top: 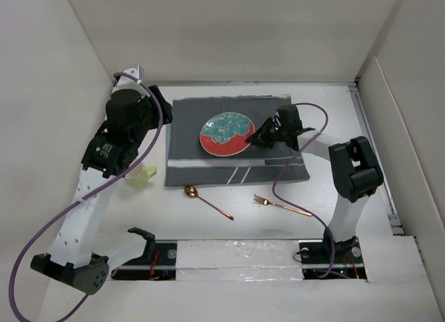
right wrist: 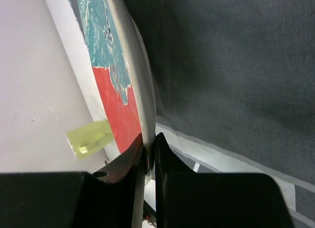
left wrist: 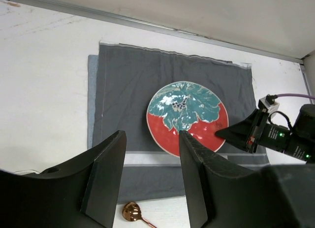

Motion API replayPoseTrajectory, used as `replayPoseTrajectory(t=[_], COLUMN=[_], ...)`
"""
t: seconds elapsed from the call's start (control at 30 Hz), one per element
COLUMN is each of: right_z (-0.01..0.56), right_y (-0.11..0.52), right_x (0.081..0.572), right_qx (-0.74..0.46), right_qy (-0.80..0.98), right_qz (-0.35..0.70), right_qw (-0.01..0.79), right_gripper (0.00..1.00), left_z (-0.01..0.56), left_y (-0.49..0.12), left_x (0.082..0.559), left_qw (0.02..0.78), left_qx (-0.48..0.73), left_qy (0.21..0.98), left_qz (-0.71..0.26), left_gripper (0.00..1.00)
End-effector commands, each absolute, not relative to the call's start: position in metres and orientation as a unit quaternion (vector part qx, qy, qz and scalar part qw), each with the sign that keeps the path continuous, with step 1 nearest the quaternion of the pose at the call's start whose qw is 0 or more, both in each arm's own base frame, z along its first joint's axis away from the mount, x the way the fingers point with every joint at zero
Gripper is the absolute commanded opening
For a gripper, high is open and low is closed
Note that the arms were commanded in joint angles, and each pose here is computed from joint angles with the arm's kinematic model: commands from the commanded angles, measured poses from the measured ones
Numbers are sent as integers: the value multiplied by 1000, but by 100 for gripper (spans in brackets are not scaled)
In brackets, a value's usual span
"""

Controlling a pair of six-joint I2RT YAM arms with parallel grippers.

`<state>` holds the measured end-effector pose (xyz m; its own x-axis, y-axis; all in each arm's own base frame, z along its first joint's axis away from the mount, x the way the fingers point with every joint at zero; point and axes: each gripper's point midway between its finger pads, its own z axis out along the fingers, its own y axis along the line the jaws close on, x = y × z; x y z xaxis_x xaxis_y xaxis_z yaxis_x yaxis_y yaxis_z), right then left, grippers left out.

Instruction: Set the dinner table for one person

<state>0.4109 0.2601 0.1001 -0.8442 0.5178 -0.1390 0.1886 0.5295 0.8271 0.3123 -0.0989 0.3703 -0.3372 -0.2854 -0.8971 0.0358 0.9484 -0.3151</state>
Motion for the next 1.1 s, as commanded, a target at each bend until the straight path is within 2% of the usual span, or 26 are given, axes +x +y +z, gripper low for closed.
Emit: replayPoseTrajectory(t=[0.0, 0.07, 0.13, 0.2, 0.27, 0.3, 0.37, 0.4, 0.5, 0.57, 0.6, 0.67, 0.7, 0.73, 0.77, 0.93, 0.97, 1.0, 1.07], right_z=[131, 119, 103, 98, 95, 95, 101, 103, 120, 141, 148, 173, 183, 194, 204, 236, 235, 234, 235], right_y=[282, 280, 276, 271, 266, 263, 259, 255, 244, 236, 229, 223, 233, 242, 252, 364, 379, 407, 433], right_x=[408, 402, 394, 394, 391, 392, 391, 395, 398, 399, 402, 398, 392, 387, 380, 311, 302, 283, 266], right_qx=[146, 151, 158, 160, 163, 165, 157, 158, 139, 119, 120, 93, 67, 40, -5, -211, -235, -288, -333], right_qy=[831, 838, 847, 852, 860, 863, 870, 874, 889, 895, 896, 892, 888, 882, 875, 807, 796, 773, 748], right_qz=[488, 479, 468, 453, 437, 428, 413, 400, 358, 336, 319, 313, 323, 337, 347, 453, 462, 484, 507], right_qw=[222, 212, 197, 206, 207, 213, 219, 228, 247, 267, 285, 314, 319, 328, 339, 316, 311, 291, 270], right_gripper=[0, 0, 6, 18, 25, 34, 45, 57, 68, 68, 66, 50, 21, 8, 0, 0, 0, 0, 4], left_z=[380, 386, 390, 397, 406, 408, 418, 420, 442, 462, 466, 481, 484, 485, 486, 479, 476, 474, 478], left_y=[-91, -91, -94, -97, -97, -97, -97, -96, -89, -85, -84, -83, -82, -80, -78, -79, -81, -83, -86], left_x=[306, 306, 306, 306, 305, 305, 303, 304, 303, 301, 301, 296, 294, 292, 287, 269, 264, 263, 252], left_qw=[586, 590, 590, 592, 599, 600, 607, 608, 627, 640, 642, 650, 651, 651, 655, 648, 644, 642, 644], left_qx=[-91, -91, -88, -87, -86, -86, -86, -88, -98, -104, -105, -112, -117, -123, -129, -159, -157, -160, -154], left_qy=[794, 790, 789, 785, 779, 778, 772, 771, 757, 745, 743, 733, 731, 729, 724, 711, 712, 710, 700], left_qz=[-138, -141, -148, -157, -163, -164, -168, -166, -158, -157, -158, -167, -169, -171, -176, -223, -232, -241, -265], left_gripper=[44, 44, 44, 44, 44, 44, 44, 45, 43, 39, 28, 11, 0, 0, 0, 1, 6, 16, 24])
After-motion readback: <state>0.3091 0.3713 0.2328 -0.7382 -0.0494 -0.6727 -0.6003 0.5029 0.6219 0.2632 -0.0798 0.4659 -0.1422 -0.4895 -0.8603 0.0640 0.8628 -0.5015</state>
